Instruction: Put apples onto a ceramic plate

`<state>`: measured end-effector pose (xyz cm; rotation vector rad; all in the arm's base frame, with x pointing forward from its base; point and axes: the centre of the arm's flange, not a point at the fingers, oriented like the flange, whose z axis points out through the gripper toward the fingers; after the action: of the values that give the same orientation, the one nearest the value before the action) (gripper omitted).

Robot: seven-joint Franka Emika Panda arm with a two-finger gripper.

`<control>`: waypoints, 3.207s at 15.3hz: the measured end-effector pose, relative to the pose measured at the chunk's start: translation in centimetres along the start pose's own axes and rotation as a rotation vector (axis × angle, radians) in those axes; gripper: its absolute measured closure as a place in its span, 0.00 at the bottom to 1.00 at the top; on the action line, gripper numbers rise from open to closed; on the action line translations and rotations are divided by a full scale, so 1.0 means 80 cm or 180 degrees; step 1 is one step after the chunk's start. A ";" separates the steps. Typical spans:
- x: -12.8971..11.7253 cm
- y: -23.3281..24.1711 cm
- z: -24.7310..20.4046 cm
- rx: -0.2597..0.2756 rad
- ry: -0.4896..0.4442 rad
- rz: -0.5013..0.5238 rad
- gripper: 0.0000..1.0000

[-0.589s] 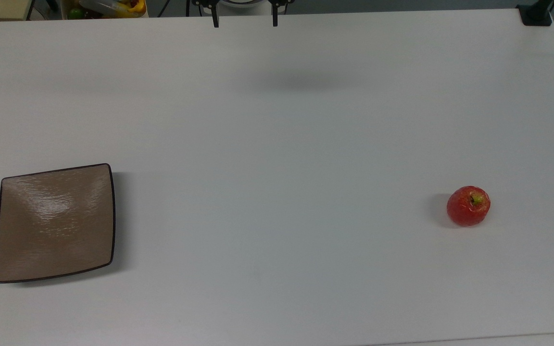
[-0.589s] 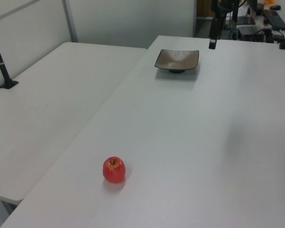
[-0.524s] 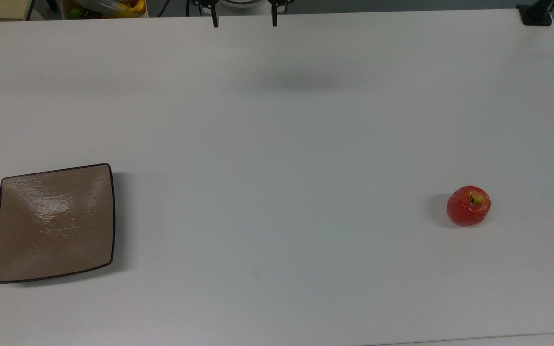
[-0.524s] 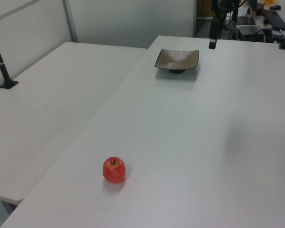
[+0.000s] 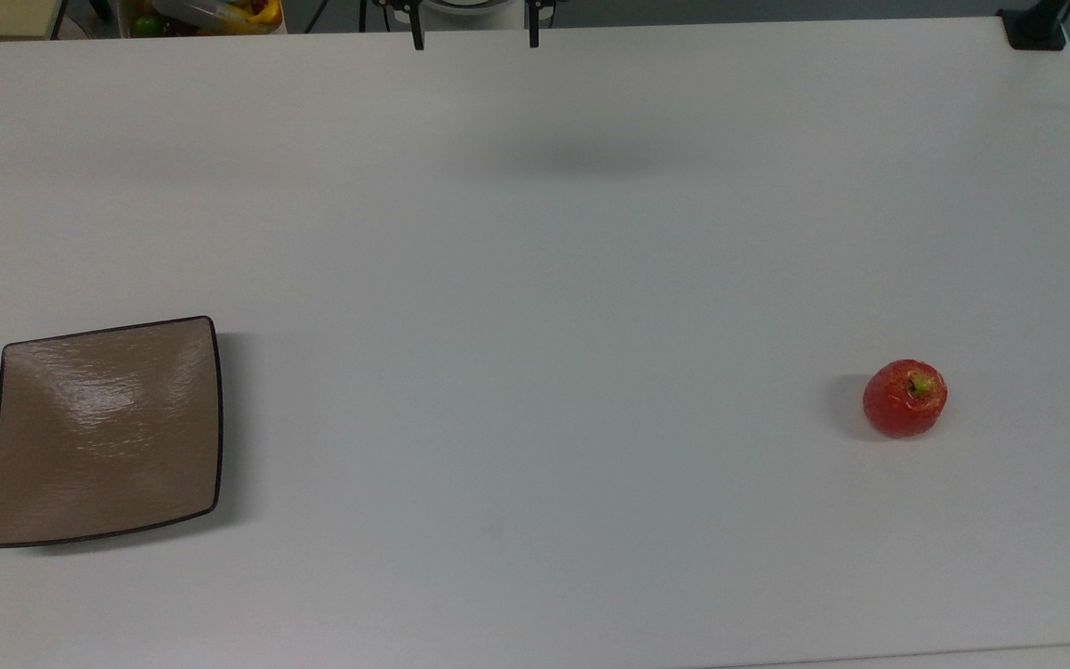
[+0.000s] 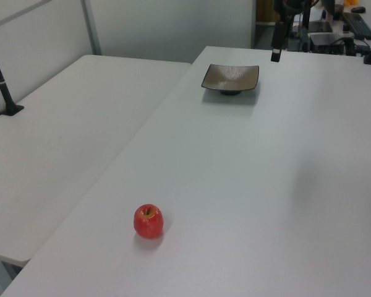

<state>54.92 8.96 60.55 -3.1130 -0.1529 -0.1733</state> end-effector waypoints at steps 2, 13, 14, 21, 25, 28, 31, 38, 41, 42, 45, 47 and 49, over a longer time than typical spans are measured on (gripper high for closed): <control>0.000 -0.001 0.002 0.0001 -0.0007 -0.0006 0.00; 0.000 -0.038 0.009 0.0018 -0.0043 -0.0174 0.00; 0.000 -0.051 0.015 0.0021 -0.0068 -0.0229 0.00; 0.044 -0.127 0.024 0.0106 0.0107 -0.0386 0.00; 0.076 -0.192 0.033 0.0189 0.0195 -0.0428 0.00; 0.099 -0.236 0.039 0.0289 0.0392 -0.0400 0.00; 0.115 -0.268 0.062 0.0395 0.0602 -0.0449 0.00; 0.135 -0.361 0.153 0.0672 0.1033 -0.0530 0.00; 0.135 -0.392 0.193 0.0708 0.1157 -0.0627 0.00; 0.136 -0.399 0.206 0.0695 0.1210 -0.0668 0.00; 0.138 -0.418 0.246 0.0673 0.1409 -0.0787 0.00; 0.139 -0.428 0.273 0.0668 0.1553 -0.0850 0.00; 0.136 -0.438 0.295 0.0657 0.1605 -0.0870 0.00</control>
<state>64.79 45.46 38.81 -2.7241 -0.5394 -0.8699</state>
